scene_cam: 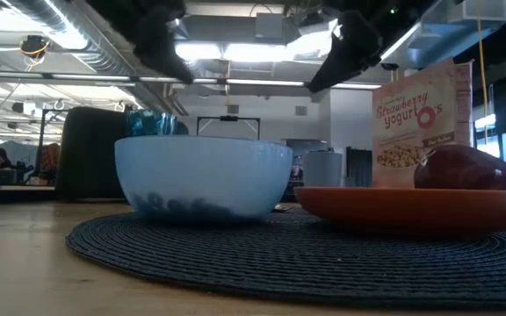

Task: Arrange a breakfast setting
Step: Put the cup of milk on the placemat

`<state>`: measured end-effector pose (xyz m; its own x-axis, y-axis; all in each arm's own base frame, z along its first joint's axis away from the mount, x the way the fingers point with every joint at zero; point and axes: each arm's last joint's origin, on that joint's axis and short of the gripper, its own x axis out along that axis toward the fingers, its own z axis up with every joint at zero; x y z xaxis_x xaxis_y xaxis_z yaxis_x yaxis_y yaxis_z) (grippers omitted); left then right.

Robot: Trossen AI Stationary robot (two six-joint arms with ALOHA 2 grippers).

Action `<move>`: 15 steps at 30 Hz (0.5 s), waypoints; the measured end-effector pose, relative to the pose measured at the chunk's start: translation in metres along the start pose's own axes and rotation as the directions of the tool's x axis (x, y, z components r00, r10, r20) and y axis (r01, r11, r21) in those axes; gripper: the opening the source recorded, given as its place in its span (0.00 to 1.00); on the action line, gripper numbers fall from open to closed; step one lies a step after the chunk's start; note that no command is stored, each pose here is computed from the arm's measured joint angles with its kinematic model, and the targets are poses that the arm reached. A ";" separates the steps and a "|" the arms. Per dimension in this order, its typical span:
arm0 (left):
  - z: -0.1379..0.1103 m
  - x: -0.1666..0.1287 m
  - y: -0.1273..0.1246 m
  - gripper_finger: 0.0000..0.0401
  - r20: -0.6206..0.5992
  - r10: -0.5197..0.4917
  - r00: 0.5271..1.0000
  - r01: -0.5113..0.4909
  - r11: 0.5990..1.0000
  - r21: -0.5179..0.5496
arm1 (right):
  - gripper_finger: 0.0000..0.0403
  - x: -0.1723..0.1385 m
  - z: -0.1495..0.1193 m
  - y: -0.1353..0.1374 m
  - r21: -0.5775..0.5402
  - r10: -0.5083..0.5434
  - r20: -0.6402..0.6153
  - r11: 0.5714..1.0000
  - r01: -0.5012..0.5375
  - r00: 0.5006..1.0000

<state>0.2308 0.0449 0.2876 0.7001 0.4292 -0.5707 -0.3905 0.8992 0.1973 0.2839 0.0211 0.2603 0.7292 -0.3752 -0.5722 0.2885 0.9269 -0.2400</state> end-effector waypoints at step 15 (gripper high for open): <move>-0.020 0.003 0.010 0.35 -0.206 0.040 0.978 -0.059 0.994 -0.087 | 0.36 0.015 0.021 -0.040 0.070 0.249 0.189 0.961 -0.266 0.950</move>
<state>0.2175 0.0534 0.2717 0.5456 0.4382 -0.7144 -0.4814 0.8616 0.1609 0.2963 -0.0218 0.2781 0.8820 -0.1233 -0.4549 0.1265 0.9917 -0.0234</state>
